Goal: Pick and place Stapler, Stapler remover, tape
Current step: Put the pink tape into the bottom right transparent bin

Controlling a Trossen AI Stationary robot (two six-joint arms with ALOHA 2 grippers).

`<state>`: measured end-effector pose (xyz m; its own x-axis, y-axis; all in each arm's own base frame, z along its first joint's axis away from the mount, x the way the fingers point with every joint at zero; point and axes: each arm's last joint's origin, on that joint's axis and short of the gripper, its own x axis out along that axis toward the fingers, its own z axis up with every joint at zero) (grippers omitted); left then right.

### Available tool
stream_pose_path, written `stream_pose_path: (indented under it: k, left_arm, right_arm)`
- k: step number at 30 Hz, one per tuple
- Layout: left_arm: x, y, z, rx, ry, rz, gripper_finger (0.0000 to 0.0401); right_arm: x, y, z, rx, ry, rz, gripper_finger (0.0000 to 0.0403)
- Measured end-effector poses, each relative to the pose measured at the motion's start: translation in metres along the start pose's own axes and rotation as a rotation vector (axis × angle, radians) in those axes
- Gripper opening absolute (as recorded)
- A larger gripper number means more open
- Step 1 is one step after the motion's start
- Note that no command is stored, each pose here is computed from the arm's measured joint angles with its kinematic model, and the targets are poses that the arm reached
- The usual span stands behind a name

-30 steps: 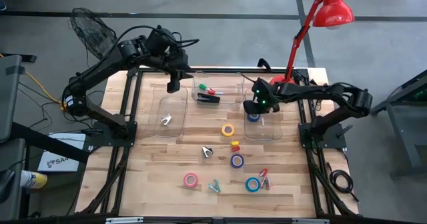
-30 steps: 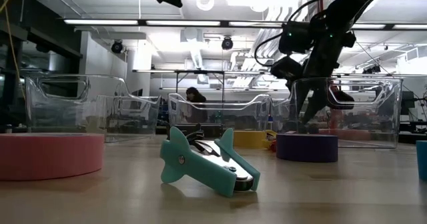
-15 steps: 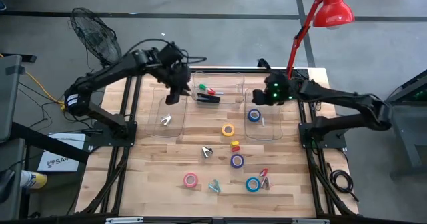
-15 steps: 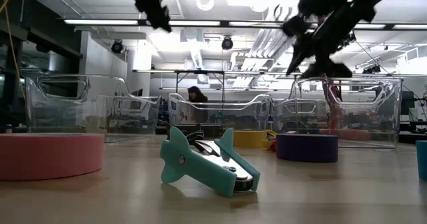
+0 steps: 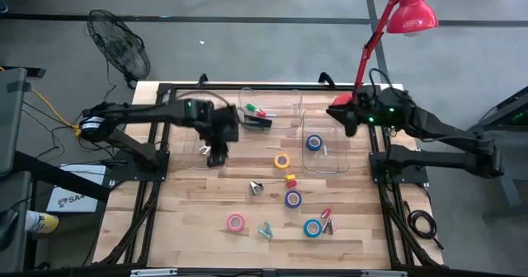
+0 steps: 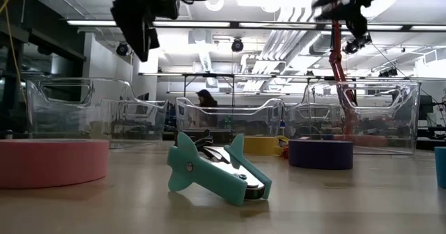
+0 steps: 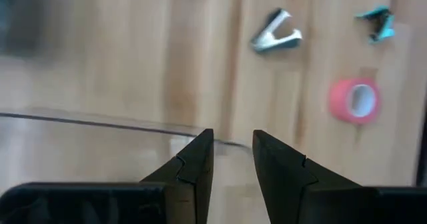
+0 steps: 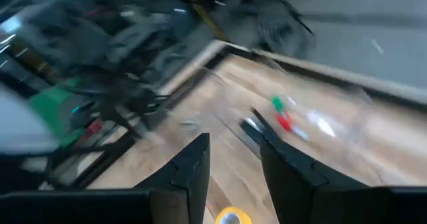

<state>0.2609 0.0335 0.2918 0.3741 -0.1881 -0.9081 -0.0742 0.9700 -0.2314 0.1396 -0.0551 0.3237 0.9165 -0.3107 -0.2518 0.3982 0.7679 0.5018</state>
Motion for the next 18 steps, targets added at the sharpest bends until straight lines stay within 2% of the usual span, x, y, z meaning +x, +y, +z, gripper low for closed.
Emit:
stream_pose_path:
  k: [3, 8, 12, 18]
  left_arm:
    - [0.012, -0.023, -0.002, -0.016, 0.004, -0.032, 0.0104]
    - [0.029, -0.062, -0.008, -0.087, -0.014, -0.101, 0.0104]
    - [0.042, -0.088, -0.013, -0.150, -0.041, -0.155, 0.0104]
    - [0.063, -0.114, -0.023, -0.314, -0.048, -0.083, 0.0104]
  right_arm:
    - [-0.007, 0.008, 0.000, -0.099, 0.001, 0.114, 0.0124]
    - [-0.008, 0.018, -0.006, -0.088, 0.106, 0.301, 0.0124]
    - [-0.004, 0.025, -0.012, -0.103, 0.188, 0.406, 0.0124]
    - [0.002, 0.033, -0.020, -0.186, 0.252, 0.483, 0.0124]
